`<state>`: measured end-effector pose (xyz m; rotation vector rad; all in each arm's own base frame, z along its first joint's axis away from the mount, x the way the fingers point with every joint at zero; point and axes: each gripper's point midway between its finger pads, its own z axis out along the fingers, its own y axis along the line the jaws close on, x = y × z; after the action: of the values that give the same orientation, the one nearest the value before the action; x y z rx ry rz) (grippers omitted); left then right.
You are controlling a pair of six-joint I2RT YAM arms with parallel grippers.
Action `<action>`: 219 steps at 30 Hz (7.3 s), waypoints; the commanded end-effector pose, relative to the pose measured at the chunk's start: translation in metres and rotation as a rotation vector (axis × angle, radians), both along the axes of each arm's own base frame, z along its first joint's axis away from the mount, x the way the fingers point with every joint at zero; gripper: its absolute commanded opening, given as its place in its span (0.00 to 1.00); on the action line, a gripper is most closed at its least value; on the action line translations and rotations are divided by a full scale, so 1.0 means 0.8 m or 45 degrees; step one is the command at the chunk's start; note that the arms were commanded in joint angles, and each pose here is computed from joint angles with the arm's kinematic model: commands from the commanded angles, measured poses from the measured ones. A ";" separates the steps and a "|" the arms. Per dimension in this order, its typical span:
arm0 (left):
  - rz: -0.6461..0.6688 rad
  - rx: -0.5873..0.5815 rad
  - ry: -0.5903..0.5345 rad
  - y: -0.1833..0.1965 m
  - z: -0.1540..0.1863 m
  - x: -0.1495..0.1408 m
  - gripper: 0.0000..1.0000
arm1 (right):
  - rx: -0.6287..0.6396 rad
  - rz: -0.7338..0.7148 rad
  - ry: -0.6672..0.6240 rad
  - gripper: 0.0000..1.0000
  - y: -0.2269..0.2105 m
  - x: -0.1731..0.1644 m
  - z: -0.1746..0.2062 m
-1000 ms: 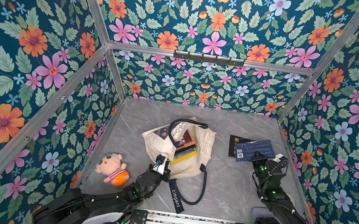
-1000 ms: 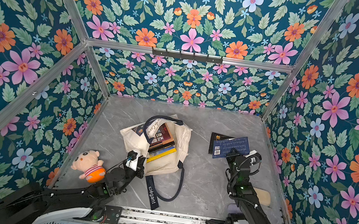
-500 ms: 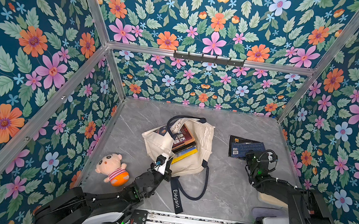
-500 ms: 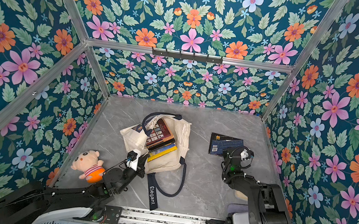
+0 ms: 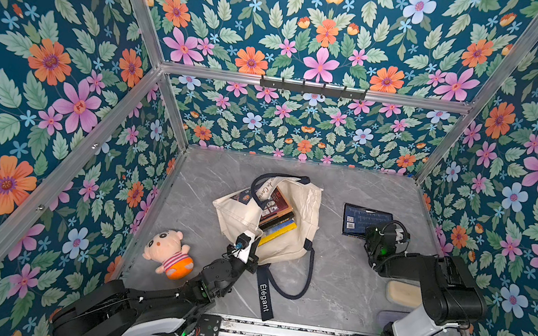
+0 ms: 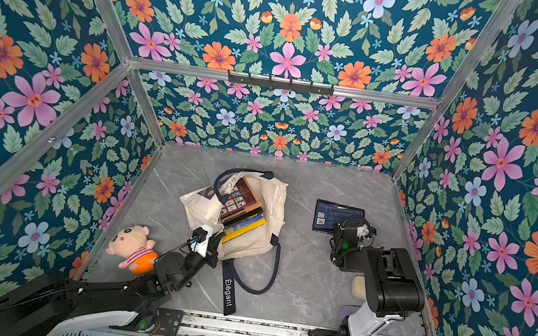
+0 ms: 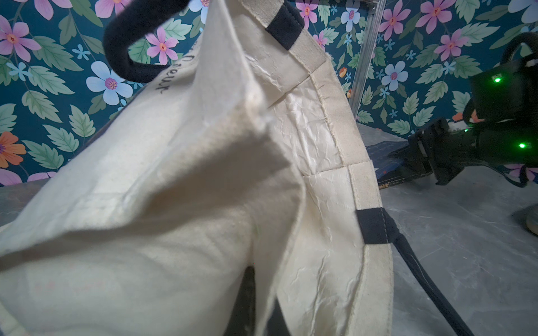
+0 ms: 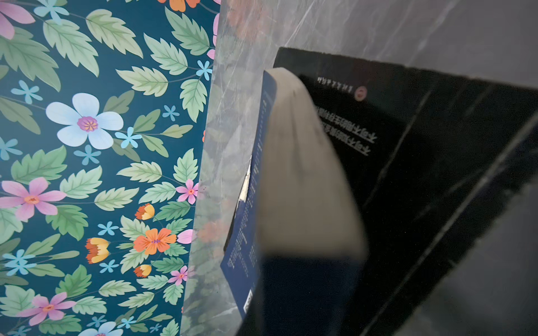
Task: Take out the books from the canvas bag
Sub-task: Place the book on the book, then pick up the book from the canvas bag, then place the book at the center of the board.
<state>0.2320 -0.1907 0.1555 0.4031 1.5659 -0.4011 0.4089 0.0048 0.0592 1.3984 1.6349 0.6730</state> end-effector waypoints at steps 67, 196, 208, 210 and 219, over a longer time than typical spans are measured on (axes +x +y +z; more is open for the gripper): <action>-0.148 0.011 -0.118 -0.020 0.012 -0.027 0.00 | -0.093 1.245 -0.235 0.55 0.426 -0.115 0.145; 0.051 -0.032 -0.096 0.008 0.020 -0.013 0.00 | -0.484 0.514 -0.483 0.00 0.152 -0.194 0.263; 0.024 -0.026 -0.097 0.004 0.019 -0.015 0.00 | -0.333 0.121 -0.179 0.00 0.041 -0.213 0.125; 0.023 -0.024 -0.096 0.003 0.018 -0.015 0.00 | -0.323 0.103 -0.155 0.00 0.039 -0.212 0.113; 0.019 -0.020 -0.092 0.003 0.017 -0.015 0.00 | -0.202 0.059 -0.033 0.00 0.047 -0.206 0.056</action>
<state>0.2231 -0.1933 0.1705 0.3971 1.5107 -0.3800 0.2398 0.0386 0.1032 1.1445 1.7285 0.4908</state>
